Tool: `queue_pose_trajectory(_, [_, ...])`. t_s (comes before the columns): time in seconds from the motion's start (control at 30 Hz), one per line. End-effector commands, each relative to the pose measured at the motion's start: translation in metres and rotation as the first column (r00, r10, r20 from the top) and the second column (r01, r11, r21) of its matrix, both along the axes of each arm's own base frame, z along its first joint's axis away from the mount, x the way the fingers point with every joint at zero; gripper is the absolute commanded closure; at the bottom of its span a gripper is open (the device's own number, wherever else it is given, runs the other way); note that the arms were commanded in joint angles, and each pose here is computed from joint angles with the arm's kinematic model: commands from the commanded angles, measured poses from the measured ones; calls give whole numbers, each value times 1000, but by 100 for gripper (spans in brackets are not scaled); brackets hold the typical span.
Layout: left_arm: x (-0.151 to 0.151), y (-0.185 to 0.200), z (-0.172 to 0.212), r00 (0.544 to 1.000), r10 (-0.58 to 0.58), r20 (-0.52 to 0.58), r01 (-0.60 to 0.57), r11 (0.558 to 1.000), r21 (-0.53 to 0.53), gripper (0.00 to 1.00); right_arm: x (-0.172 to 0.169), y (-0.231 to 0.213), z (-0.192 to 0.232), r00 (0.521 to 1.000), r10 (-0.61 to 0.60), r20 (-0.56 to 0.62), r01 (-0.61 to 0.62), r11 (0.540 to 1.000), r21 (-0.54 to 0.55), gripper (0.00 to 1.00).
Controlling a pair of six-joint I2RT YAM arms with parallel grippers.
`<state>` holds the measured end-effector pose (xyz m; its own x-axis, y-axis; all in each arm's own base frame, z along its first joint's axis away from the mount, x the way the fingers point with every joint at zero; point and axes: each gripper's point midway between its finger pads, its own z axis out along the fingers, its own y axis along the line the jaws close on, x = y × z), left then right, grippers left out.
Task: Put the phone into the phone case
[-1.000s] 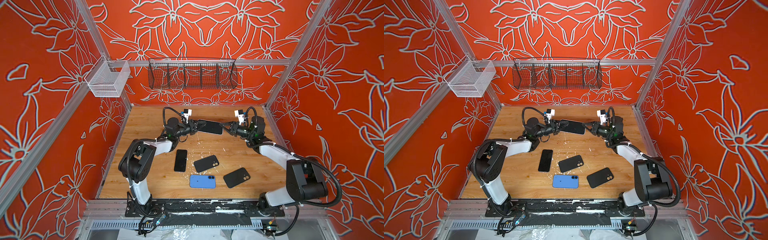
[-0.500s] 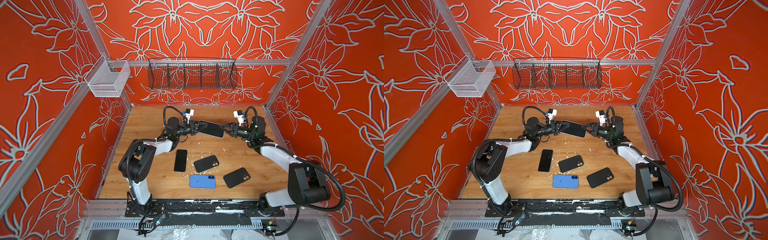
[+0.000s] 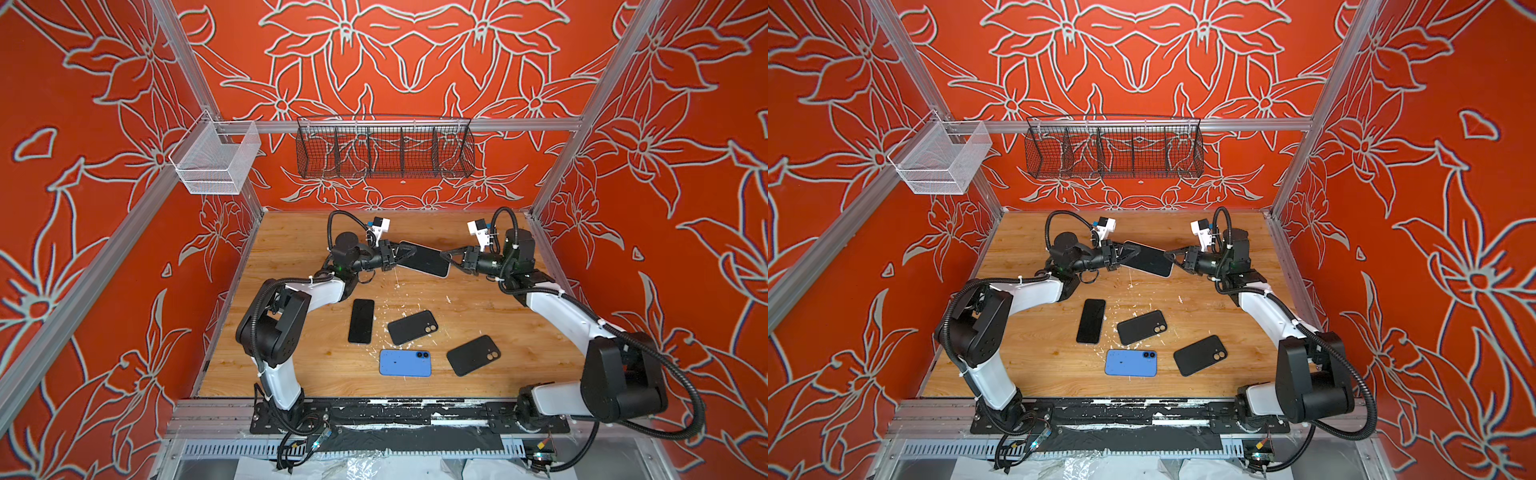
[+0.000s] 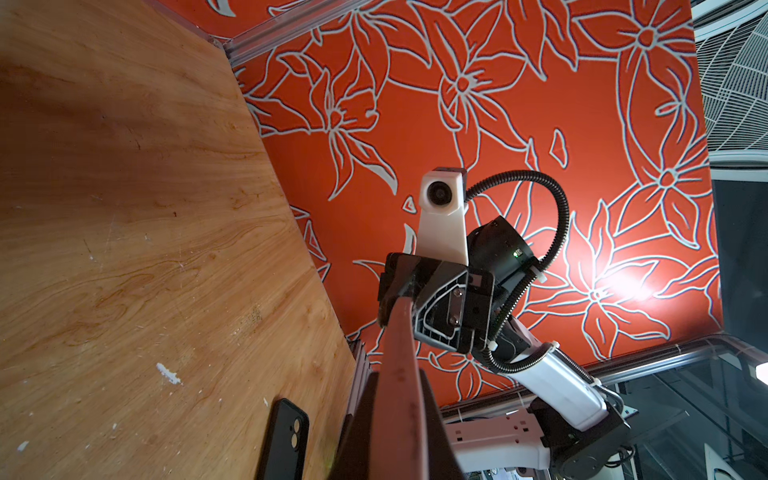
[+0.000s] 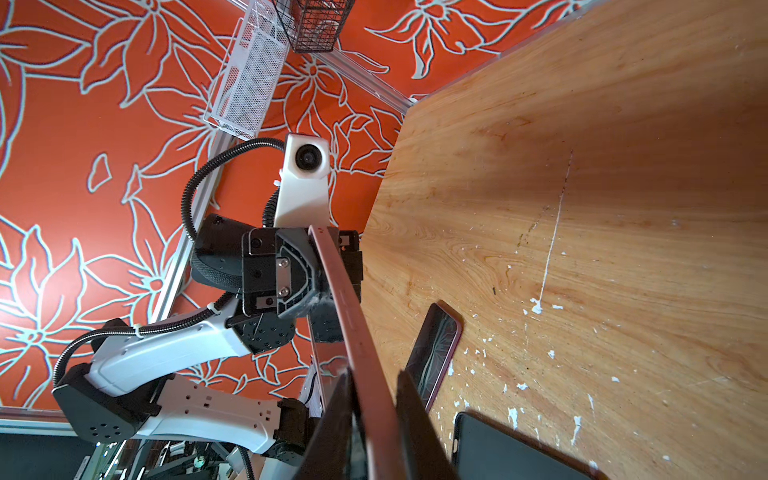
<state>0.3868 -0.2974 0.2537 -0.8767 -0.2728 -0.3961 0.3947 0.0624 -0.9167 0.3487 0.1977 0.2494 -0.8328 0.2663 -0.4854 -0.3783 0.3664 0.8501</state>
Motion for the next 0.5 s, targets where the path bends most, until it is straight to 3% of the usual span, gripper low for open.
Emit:
queue_pose_trajectory(0.0, [-1, 1, 27, 996, 24, 91, -22, 1000, -17, 100, -3, -1, 20, 998, -3, 67, 5, 1000, -17, 55])
queue_pose_trajectory(0.1, [2, 6, 28, 994, 70, 85, -68, 997, -24, 100, 1, -14, 29, 995, -65, 78, 64, 998, 17, 39])
queue_pose_trajectory(0.2, [5, 11, 31, 990, 114, 81, -112, 993, -32, 100, -1, -19, 32, 992, -98, 80, 96, 995, 30, 32])
queue_pose_trajectory(0.4, [14, 22, 35, 971, 231, 57, -227, 972, -63, 100, -12, -21, 26, 992, -119, 52, 115, 991, 70, 28])
queue_pose_trajectory(0.47, [13, 17, 41, 973, 221, 73, -217, 974, -61, 100, -16, -21, 25, 991, -126, 46, 121, 988, 92, 27])
